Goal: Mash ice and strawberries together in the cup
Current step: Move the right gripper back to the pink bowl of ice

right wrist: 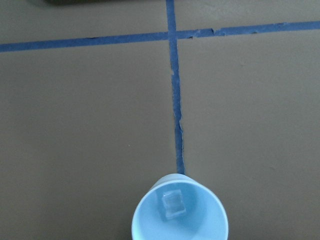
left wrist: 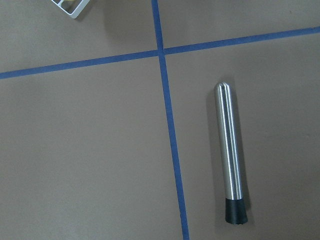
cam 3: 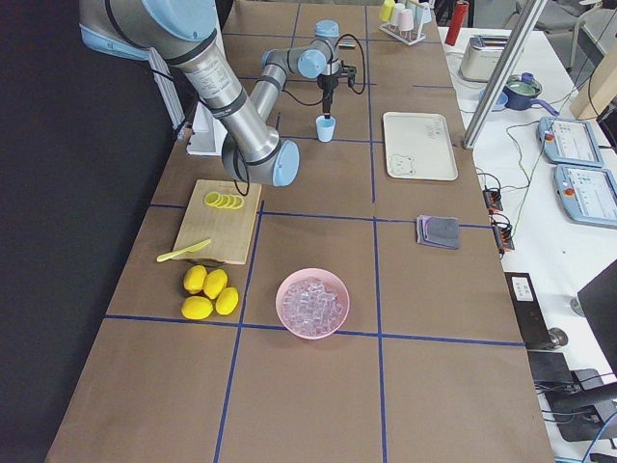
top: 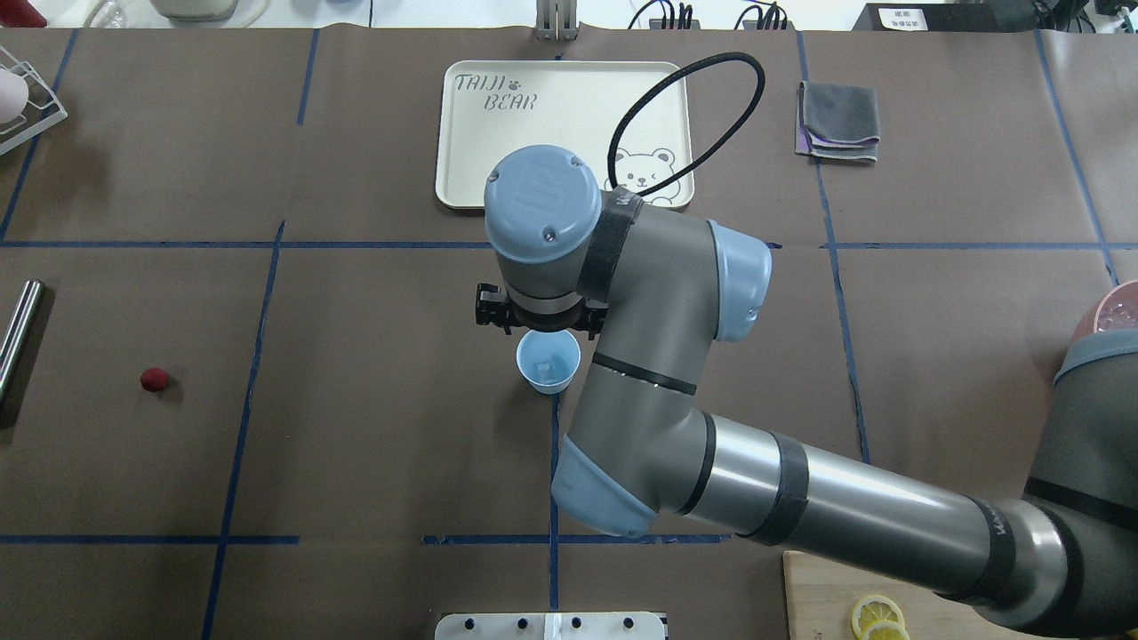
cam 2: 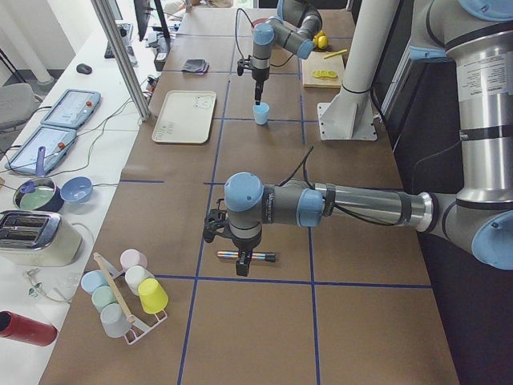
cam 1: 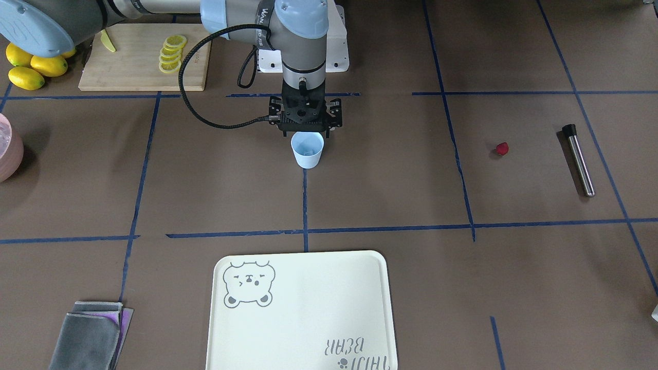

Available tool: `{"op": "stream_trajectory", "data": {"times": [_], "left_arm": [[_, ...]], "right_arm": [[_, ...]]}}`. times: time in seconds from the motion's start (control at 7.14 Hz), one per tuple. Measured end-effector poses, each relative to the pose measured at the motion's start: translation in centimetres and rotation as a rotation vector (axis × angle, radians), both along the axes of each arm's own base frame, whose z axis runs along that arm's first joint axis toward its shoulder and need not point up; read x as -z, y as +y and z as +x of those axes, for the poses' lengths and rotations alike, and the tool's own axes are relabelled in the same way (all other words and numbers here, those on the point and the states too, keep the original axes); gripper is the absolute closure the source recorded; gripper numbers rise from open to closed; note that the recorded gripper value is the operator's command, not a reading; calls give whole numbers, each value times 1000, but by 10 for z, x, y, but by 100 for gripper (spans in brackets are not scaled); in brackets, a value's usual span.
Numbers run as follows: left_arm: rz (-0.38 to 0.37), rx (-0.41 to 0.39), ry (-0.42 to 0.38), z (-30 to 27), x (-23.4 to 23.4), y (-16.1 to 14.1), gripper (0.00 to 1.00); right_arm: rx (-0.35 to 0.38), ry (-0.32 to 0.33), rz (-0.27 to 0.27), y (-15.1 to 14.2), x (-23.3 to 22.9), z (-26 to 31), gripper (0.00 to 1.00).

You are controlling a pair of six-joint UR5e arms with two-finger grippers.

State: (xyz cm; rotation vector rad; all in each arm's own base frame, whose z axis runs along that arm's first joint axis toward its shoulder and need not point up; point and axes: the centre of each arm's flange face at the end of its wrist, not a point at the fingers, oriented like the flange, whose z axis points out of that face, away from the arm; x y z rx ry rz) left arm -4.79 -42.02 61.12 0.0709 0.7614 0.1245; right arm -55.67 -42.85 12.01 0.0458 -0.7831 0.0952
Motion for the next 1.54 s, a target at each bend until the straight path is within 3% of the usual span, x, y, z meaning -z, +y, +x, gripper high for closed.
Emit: {"op": "stream_trajectory", "data": {"times": [0.28, 0.56, 0.84, 1.26, 1.54], "left_arm": [[1, 0, 0, 0, 0, 0, 0], [0, -1, 0, 0, 0, 0, 0], [0, -1, 0, 1, 0, 0, 0], [2, -2, 1, 1, 0, 0, 0], [3, -3, 2, 1, 1, -1, 0]], "right_arm": [[67, -22, 55, -29, -45, 86, 0], [162, -3, 139, -37, -129, 202, 0], [247, 33, 184, -41, -221, 313, 0], [336, 2, 247, -29, -350, 443, 0], [411, 16, 276, -5, -410, 482, 2]]}}
